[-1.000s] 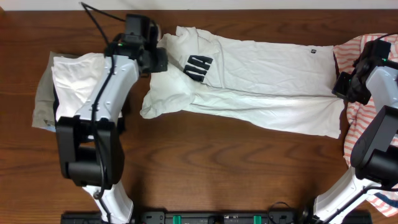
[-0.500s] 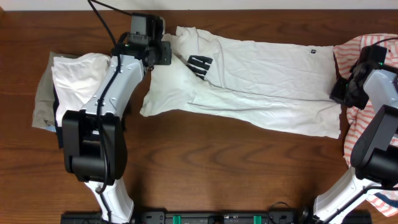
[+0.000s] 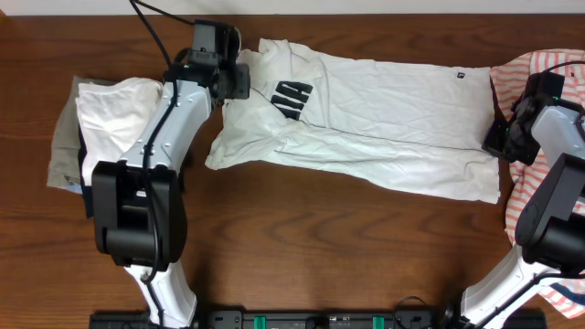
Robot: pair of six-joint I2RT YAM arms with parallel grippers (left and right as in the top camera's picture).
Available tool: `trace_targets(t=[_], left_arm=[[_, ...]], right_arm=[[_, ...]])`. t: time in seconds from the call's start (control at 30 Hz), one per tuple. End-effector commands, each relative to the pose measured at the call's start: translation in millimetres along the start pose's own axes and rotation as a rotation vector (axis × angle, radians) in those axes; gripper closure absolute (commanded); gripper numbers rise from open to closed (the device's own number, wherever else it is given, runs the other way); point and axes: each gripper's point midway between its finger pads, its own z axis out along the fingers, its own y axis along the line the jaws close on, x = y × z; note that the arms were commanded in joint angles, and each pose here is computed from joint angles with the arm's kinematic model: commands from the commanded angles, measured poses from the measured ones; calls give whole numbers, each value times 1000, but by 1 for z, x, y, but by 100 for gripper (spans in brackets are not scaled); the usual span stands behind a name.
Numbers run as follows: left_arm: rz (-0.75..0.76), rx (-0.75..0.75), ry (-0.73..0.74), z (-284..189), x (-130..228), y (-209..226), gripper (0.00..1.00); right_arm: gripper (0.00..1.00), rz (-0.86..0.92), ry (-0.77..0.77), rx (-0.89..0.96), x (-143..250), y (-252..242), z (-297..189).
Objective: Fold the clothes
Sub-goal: 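Adjust the shirt's left collar edge with the left gripper, right gripper holding hem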
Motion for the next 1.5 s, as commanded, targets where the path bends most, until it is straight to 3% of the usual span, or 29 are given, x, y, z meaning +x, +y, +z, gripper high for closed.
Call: trace_targets(t=[0.0, 0.43, 0.53, 0.6, 0.8, 0.93, 1.2, 1.3, 1.47], left_arm=[[16, -20, 65, 6, 16, 5, 51], [-20, -18, 470, -20, 111, 6, 51], [-21, -20, 484, -21, 114, 7, 51], [-20, -19, 471, -20, 112, 7, 51], [-16, -12, 402, -12, 96, 5, 51], [-15, -10, 384, -11, 92, 5, 50], [-24, -26, 538, -28, 126, 8, 50], [-27, -32, 601, -36, 139, 9, 41], [-21, -66, 657, -38, 157, 15, 35]], right_arm=[[98, 9, -10, 8, -1, 1, 0], [98, 18, -98, -18, -23, 6, -2], [94, 47, -130, -26, -31, 8, -2], [84, 65, -142, -29, -34, 8, -3], [75, 83, -157, -35, -37, 9, -4], [75, 9, -114, -85, -27, 18, -5], [64, -15, -92, -95, -6, 13, -57], [53, -13, -52, -83, 10, 7, -71], [53, -14, 27, -69, 32, 3, -62]])
